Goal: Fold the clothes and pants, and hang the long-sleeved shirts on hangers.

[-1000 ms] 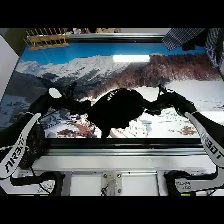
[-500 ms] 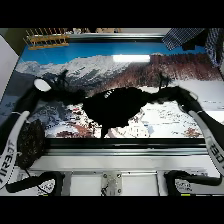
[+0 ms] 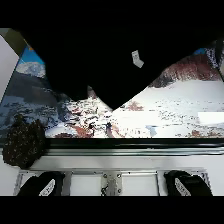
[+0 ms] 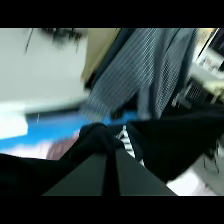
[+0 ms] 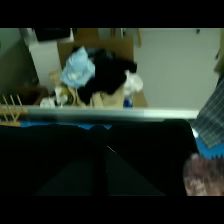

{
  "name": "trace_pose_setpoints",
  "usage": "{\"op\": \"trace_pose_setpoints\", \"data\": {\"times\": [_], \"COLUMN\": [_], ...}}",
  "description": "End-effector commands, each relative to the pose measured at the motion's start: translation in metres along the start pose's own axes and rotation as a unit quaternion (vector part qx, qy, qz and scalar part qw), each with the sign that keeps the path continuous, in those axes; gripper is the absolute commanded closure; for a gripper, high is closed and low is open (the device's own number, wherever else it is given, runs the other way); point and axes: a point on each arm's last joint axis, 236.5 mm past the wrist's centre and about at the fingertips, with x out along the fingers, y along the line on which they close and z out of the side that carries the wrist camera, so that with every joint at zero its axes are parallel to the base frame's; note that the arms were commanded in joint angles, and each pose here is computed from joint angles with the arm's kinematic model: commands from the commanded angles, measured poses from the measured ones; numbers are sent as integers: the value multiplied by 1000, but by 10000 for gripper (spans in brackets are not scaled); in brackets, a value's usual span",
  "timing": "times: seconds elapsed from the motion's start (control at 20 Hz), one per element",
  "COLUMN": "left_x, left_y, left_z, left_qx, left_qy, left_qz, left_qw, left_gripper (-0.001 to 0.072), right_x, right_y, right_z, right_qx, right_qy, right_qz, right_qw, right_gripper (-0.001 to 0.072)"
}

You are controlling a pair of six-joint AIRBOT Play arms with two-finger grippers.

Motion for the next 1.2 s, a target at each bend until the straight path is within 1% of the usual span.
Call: {"op": "trace_pose_setpoints", "data": {"times": [0.0, 0.15, 0.25, 0.3, 0.4, 0.55, 0.65, 0.75, 0.8, 0.85, 0.9, 0.95, 1.05, 1.15], "left_x": [-67, -63, -37, -16, 33, 121, 183, 234, 252, 262, 262, 255, 222, 173], "left_y": [-60, -38, -4, 17, 60, 133, 175, 211, 225, 235, 243, 255, 281, 300], "left_z": [62, 63, 47, 34, 0, -66, -127, -201, -242, -279, -309, -332, -361, -373], "left_qx": [34, 26, 0, -16, -48, -104, -132, -157, -168, -182, -202, -222, -260, -267], "left_qy": [-129, -160, -143, -121, -67, 20, 94, 172, 217, 261, 298, 326, 365, 403], "left_qz": [-40, -11, 20, 39, 64, 98, 110, 116, 115, 116, 124, 138, 174, 213], "left_qw": [990, 987, 990, 992, 995, 989, 981, 966, 955, 941, 925, 908, 877, 849], "left_gripper": [696, 696, 696, 696, 697, 697, 696, 696, 584, 131, 9, 28, 28, 28], "right_x": [-81, -83, -64, -49, -17, 30, 59, 87, 103, 117, 124, 128, 129, 127], "right_y": [18, 19, 15, 12, 5, -11, -32, -56, -69, -79, -86, -91, -98, -100], "right_z": [56, 55, 32, 9, -58, -176, -253, -319, -346, -368, -384, -397, -407, -402], "right_qx": [5, 54, 86, 106, 142, 171, 177, 179, 176, 178, 181, 184, 183, 178], "right_qy": [-100, -97, -48, 0, 132, 313, 390, 431, 441, 449, 457, 465, 474, 470], "right_qz": [7, 13, 9, 3, -13, -40, -66, -98, -109, -118, -125, -130, -137, -139], "right_qw": [995, 994, 995, 994, 981, 934, 901, 879, 874, 868, 862, 856, 851, 853], "right_gripper": [696, 696, 696, 696, 696, 696, 696, 695, 695, 695, 695, 694, 695, 695]}}
